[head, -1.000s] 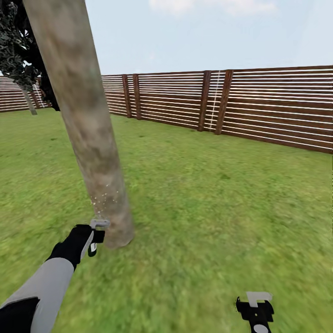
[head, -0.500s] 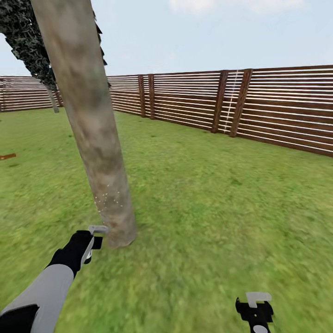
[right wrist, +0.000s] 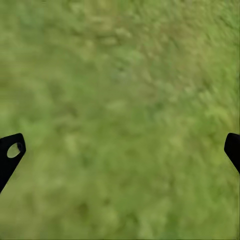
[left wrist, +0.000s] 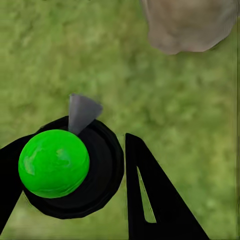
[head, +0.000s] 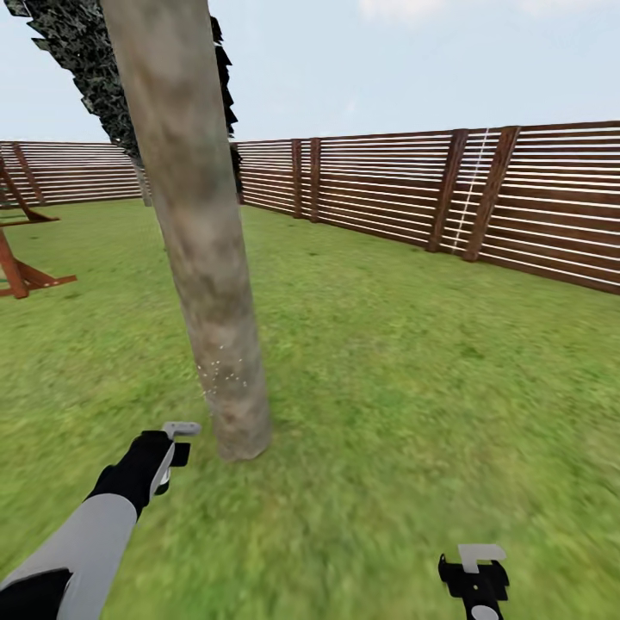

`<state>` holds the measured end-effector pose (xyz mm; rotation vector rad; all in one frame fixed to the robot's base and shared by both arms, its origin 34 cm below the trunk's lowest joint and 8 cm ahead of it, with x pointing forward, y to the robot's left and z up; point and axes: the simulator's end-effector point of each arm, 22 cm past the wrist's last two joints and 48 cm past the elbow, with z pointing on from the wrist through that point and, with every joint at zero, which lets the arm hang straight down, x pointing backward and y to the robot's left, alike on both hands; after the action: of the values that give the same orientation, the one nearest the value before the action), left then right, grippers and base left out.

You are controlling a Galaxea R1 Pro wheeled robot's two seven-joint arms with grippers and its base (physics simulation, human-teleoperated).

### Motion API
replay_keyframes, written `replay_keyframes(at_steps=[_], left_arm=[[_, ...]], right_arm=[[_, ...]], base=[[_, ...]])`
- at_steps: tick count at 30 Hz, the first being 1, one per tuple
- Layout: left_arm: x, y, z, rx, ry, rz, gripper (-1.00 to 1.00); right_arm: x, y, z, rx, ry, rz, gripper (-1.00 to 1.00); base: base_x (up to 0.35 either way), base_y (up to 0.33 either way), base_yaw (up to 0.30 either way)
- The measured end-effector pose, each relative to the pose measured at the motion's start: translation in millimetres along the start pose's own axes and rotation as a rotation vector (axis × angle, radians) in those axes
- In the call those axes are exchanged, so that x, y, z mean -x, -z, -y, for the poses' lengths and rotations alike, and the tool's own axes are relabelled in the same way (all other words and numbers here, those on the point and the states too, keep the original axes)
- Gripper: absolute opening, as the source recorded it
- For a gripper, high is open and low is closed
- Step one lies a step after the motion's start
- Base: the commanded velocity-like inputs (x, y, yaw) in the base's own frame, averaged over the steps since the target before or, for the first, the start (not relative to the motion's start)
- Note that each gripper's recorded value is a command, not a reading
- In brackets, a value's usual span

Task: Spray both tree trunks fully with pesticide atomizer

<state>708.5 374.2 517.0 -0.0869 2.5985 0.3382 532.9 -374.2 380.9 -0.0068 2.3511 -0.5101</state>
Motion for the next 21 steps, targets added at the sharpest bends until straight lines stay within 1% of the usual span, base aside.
replay_keyframes(at_steps=[4, 9, 14, 18, 21], left_arm=[[-3.7, -0.9, 1.7, -0.003, 0.000, -0.005, -1.00], [-3.8, -1.0, 1.7, -0.003, 0.000, -0.004, -1.00], [-4.0, -1.1, 0.6, 0.000, -0.002, -0.004, -1.00], [-4.8, -1.8, -5.4, 0.008, -0.002, -0.006, -1.00], [-5.1, -1.5, -0.5, -0.003, 0.003, -0.007, -1.00]], right_arm=[[-0.1, -0.1, 0.1, 0.000, 0.000, 0.000, 1.00], [0.0, 0.0, -0.8, 0.001, 0.000, 0.000, 1.00], [0.1, 0.1, -1.2, 0.001, 0.000, 0.000, 1.00], [0.1, 0.1, -1.2, 0.001, 0.000, 0.000, 1.00], [0.0, 0.0, -0.2, 0.000, 0.000, 0.000, 1.00]], base=[[0.145, -0.236, 0.004], [0.020, -0.271, 0.038], [0.001, -0.276, 0.248], [0.009, -0.277, 0.275], [0.138, -0.242, 0.148]])
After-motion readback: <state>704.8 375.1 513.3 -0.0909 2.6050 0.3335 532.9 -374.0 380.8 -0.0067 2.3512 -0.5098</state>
